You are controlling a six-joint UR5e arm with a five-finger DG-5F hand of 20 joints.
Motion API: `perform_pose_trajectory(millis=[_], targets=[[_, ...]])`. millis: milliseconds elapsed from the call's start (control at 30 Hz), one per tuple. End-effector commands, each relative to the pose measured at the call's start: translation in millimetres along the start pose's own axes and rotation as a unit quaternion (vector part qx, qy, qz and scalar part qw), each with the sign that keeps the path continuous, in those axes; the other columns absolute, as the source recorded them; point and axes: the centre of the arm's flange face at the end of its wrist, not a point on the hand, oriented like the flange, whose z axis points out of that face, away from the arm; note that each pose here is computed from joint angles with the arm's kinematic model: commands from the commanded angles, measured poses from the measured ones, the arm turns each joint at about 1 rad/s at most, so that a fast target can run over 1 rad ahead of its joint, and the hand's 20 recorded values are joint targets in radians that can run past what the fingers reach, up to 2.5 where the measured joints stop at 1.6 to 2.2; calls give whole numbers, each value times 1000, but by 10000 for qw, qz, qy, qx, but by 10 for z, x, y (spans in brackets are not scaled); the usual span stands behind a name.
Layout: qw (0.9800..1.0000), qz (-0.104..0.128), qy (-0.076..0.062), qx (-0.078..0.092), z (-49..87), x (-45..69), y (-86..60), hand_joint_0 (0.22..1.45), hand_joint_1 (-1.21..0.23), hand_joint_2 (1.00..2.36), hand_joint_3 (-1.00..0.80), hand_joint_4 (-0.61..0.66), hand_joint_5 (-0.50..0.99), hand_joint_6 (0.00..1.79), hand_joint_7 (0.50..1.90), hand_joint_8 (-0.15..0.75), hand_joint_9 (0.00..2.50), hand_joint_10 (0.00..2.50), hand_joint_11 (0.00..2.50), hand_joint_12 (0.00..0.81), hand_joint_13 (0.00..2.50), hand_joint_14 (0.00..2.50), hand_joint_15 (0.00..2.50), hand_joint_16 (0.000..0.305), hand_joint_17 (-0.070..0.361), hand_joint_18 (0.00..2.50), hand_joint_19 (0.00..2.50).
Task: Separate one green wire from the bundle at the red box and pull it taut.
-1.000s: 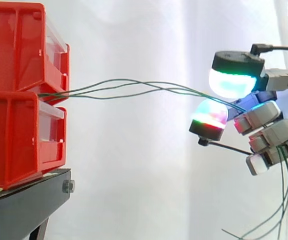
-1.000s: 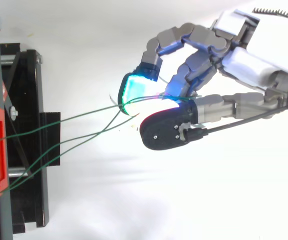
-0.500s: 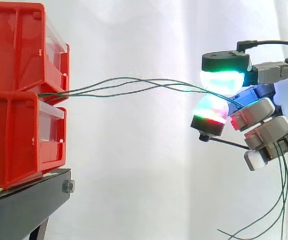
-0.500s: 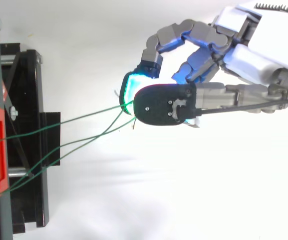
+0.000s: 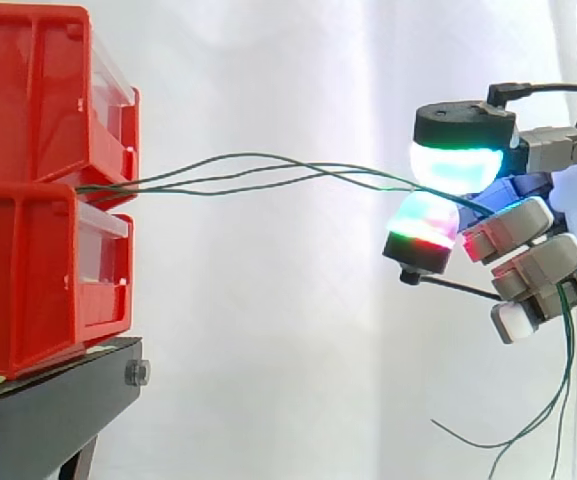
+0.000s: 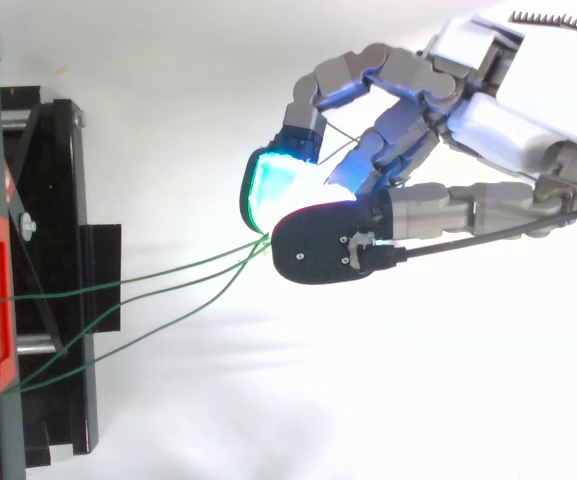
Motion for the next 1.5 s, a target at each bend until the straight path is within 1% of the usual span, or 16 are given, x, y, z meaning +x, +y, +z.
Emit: perform_pose_trajectory(millis=[0, 133, 300, 400, 467, 567, 667, 800, 833, 900, 1033, 1067, 1200, 1333, 1367, 1467], targets=[[10000, -3, 1, 0, -8, 12, 0, 629, -757, 1014, -331, 139, -197, 902, 962, 265, 1130, 245, 1521, 347, 1274, 7, 1526, 54, 122, 725, 829], [10000, 5, 1, 1, -4, 4, -1, 635, -759, 1017, -276, 119, -196, 903, 982, 271, 1136, 243, 1510, 349, 1271, 11, 1525, 54, 122, 726, 830], [10000, 8, 1, 7, -5, 3, -2, 650, -822, 1015, -297, 127, -197, 902, 976, 265, 1130, 191, 1542, 353, 1235, 15, 1490, 54, 122, 723, 819], [10000, 21, 1, 1, -4, 4, 5, 658, -866, 1014, -327, 123, -198, 900, 970, 264, 1127, 76, 1581, 373, 1138, 22, 1345, 54, 122, 709, 791], [10000, 15, 1, 20, -3, -7, 1, 662, -885, 1013, -342, 126, -198, 898, 983, 262, 1132, 3, 1577, 388, 1041, 27, 1166, 54, 121, 700, 782], [10000, 13, 9, 49, -14, -2, -10, 681, -914, 1011, -371, 128, -198, 899, 977, 265, 1121, 1, 1542, 391, 963, 30, 1040, 54, 121, 693, 763], [10000, 34, 9, 61, -16, -4, -7, 688, -916, 1009, -399, 127, -197, 900, 977, 267, 1116, 4, 1513, 397, 940, 29, 994, 53, 120, 688, 762], [10000, 28, 9, 66, -21, 3, -13, 662, -891, 1006, -433, 134, -194, 898, 965, 275, 1119, 5, 1482, 391, 933, 30, 987, 53, 120, 685, 772], [10000, 23, 9, 72, -14, 9, -31, 646, -866, 1004, -450, 128, -191, 895, 970, 275, 1125, 6, 1489, 390, 935, 30, 989, 53, 119, 684, 781], [10000, 38, 1, 54, -19, 3, -11, 607, -824, 1000, -499, 128, -189, 892, 975, 272, 1138, 7, 1474, 393, 953, 30, 1004, 53, 120, 688, 790], [10000, 28, 1, 66, -13, 9, -30, 529, -696, 1000, -500, 137, -185, 887, 966, 289, 1178, 7, 1457, 406, 1031, 28, 1044, 56, 126, 714, 789], [10000, 29, 9, 53, -23, 13, -10, 521, -680, 1000, -500, 145, -184, 886, 967, 286, 1188, 6, 1461, 410, 1047, 28, 1054, 56, 127, 717, 796], [10000, 14, 9, 71, -29, 9, -50, 524, -696, 1000, -500, 144, -182, 883, 974, 289, 1196, 7, 1459, 412, 1065, 28, 1074, 57, 127, 726, 797], [10000, 34, 9, 47, -18, 18, -92, 572, -791, 1000, -500, 133, -185, 880, 1007, 270, 1189, 8, 1477, 393, 1059, 29, 1090, 55, 123, 711, 800], [10000, 40, 1, 29, -23, 13, -72, 582, -808, 1001, -486, 136, -186, 880, 1014, 275, 1185, 8, 1481, 392, 1057, 29, 1084, 55, 123, 710, 791], [10000, 31, 1, 41, -16, 18, -90, 612, -835, 1006, -416, 132, -187, 881, 1007, 269, 1179, 9, 1482, 391, 1053, 29, 1092, 54, 121, 704, 802]])
